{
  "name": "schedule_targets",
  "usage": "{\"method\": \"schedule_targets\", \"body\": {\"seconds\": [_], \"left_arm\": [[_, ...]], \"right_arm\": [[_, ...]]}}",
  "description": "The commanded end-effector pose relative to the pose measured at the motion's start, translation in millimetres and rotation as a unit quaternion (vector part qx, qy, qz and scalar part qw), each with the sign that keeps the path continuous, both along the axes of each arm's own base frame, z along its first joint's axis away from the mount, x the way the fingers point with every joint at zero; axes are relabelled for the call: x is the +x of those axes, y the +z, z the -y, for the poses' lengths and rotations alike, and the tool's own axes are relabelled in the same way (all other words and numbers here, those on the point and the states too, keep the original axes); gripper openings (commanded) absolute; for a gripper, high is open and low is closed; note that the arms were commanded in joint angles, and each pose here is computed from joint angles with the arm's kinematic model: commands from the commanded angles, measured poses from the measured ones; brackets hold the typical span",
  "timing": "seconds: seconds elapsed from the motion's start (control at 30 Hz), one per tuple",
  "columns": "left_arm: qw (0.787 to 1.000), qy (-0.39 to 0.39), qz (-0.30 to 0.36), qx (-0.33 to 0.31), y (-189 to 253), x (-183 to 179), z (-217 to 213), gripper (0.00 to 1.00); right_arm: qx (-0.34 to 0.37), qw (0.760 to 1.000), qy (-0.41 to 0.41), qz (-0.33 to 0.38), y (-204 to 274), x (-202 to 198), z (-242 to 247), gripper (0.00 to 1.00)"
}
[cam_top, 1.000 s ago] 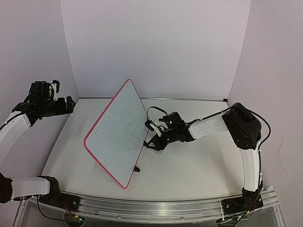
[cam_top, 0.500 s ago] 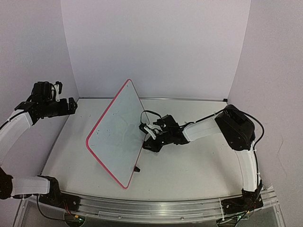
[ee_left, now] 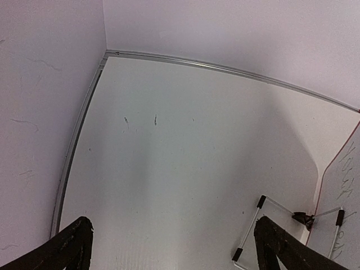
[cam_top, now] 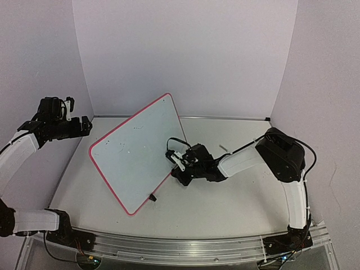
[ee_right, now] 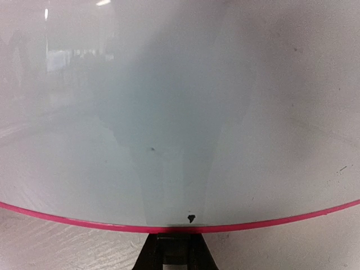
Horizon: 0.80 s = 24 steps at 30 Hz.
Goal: Write a sentence on the whiteboard
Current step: Move the whiteboard to the center of the board.
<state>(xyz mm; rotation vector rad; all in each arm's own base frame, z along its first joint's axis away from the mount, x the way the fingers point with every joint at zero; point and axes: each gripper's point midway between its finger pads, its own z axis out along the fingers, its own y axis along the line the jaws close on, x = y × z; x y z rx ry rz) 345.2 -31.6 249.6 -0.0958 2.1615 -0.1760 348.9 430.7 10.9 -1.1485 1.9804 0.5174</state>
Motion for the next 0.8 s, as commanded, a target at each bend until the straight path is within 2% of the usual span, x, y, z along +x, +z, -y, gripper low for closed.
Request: {"method": "schedule_targets", "body": {"seconds": [0.0,0.27,0.5,0.77], "left_arm": [[1.000,0.001,0.022,0.002,9,3,-1,0.99],[0.999,0.006,0.034,0.002,16,0,-3,0.99],[0.999,0.021,0.040,0.008,19,-2,-8,0.99],[0.999,0.022,0.043,0.009,21,-3,-9,0.99]], "right_arm": [[-0.024,0.987,-0.154,0.041,17,25,52,0.00],[-0.038,0.933,-0.353,0.065,23,33,121,0.00],[-0.050,0.876,-0.474,0.077,25,31,160,0.00],[-0.050,0.861,-0.500,0.082,25,22,162,0.00]]}}
